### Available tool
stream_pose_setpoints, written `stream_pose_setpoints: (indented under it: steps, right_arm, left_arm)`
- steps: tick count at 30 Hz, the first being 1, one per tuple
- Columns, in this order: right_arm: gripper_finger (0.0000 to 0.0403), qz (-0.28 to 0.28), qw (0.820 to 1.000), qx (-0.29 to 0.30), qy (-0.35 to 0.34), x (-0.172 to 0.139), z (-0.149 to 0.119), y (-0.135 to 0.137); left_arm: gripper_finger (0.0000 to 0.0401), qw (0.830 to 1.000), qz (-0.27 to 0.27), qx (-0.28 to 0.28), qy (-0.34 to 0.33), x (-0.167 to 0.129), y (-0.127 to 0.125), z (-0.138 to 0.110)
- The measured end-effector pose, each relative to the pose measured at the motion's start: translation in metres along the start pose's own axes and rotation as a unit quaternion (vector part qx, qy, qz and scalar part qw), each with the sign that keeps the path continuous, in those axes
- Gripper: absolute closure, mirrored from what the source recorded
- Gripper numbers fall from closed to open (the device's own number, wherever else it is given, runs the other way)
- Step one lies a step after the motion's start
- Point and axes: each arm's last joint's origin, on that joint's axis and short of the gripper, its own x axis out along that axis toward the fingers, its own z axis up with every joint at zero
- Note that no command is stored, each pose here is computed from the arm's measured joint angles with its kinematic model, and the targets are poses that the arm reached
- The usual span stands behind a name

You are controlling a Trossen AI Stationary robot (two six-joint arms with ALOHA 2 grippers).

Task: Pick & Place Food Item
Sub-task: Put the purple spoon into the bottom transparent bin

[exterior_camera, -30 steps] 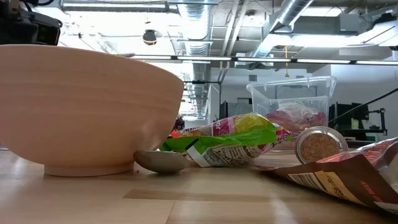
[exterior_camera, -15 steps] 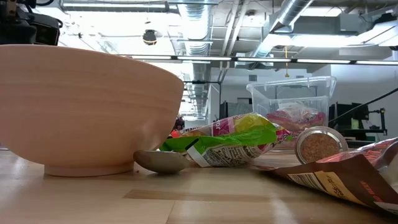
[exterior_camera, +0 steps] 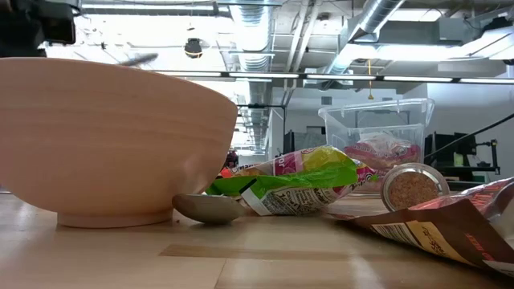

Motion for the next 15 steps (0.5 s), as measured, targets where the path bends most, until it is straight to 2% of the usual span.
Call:
stream_pose_setpoints:
  steps: [4, 15]
  right_arm:
    - [0.0223, 0.000, 1.000, 0.000, 0.000, 0.000, 0.000, 0.000]
    - [0.0223, -0.005, 1.000, 0.006, -0.001, 0.004, 0.003, -0.001]
  left_arm:
    - [0.0401, 0.999, 0.037, -0.006, 0.018, 0.000, 0.008, -0.004]
    - [0.0401, 0.997, 0.067, 0.027, 0.026, -0.001, 0.014, -0.004]
